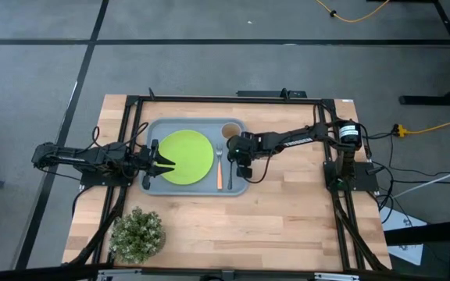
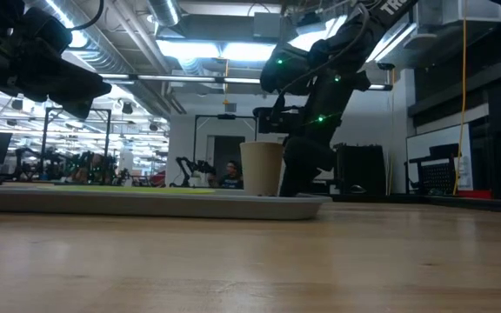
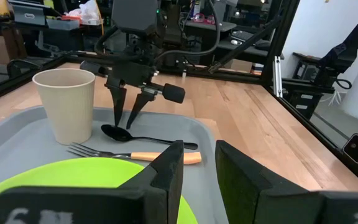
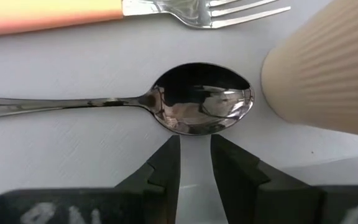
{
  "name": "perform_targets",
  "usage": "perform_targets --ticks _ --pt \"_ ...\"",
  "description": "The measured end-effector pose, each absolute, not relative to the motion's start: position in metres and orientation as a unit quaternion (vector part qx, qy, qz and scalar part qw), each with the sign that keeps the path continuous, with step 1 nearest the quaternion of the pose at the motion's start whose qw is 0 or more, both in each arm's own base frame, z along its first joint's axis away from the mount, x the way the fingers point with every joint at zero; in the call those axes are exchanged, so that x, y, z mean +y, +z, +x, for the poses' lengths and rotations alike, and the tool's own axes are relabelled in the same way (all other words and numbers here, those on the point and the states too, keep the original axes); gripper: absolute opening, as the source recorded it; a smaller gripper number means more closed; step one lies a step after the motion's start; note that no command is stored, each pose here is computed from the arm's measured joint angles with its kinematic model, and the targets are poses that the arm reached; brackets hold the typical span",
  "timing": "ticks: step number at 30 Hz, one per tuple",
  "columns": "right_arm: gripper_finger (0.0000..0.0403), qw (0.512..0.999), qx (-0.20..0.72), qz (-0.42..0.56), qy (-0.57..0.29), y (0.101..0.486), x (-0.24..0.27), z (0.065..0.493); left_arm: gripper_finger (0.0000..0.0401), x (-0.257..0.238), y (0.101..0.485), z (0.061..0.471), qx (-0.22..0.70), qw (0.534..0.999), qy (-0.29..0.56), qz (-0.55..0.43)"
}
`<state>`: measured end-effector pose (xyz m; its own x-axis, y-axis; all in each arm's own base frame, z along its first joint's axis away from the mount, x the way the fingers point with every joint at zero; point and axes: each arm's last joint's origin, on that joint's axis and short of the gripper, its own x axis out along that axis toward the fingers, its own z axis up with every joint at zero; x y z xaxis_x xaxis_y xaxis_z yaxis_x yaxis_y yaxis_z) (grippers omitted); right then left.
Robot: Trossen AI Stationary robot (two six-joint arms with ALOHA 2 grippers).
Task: Pick and place plate/cup/fork/spoon on tray
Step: Adjust the black spoon on the gray tray, then return to Home Position
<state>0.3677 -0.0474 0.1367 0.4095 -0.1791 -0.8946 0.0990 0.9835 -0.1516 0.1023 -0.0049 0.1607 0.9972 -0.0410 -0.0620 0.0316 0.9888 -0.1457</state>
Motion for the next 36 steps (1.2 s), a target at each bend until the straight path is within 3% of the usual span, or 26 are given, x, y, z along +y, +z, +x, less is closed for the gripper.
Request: perform_targets --ticks 21,30,33,36 --pt "0.0094 0.835 0.542 -0.019 -0.094 0.139 -0.047 0.365 0.0086 -0.005 0.161 0.102 0.032 0.997 -0.018 -0.072" --pt "0.0094 0.851 0.511 -0.004 -0.122 0.178 -0.028 0.355 0.0086 -0.005 0.161 0.102 0.033 0.997 -0.018 -0.073" --pt "0.0094 0.869 0.484 0.024 -0.098 0.196 -0.019 0.352 0.0086 -0.005 0.161 0.102 0.033 0.997 -0.018 -0.073" --pt "0.0094 0.858 0.502 0.093 -0.049 0.206 -0.006 0.342 0.0086 -0.005 0.161 0.102 0.032 0.997 -0.018 -0.072"
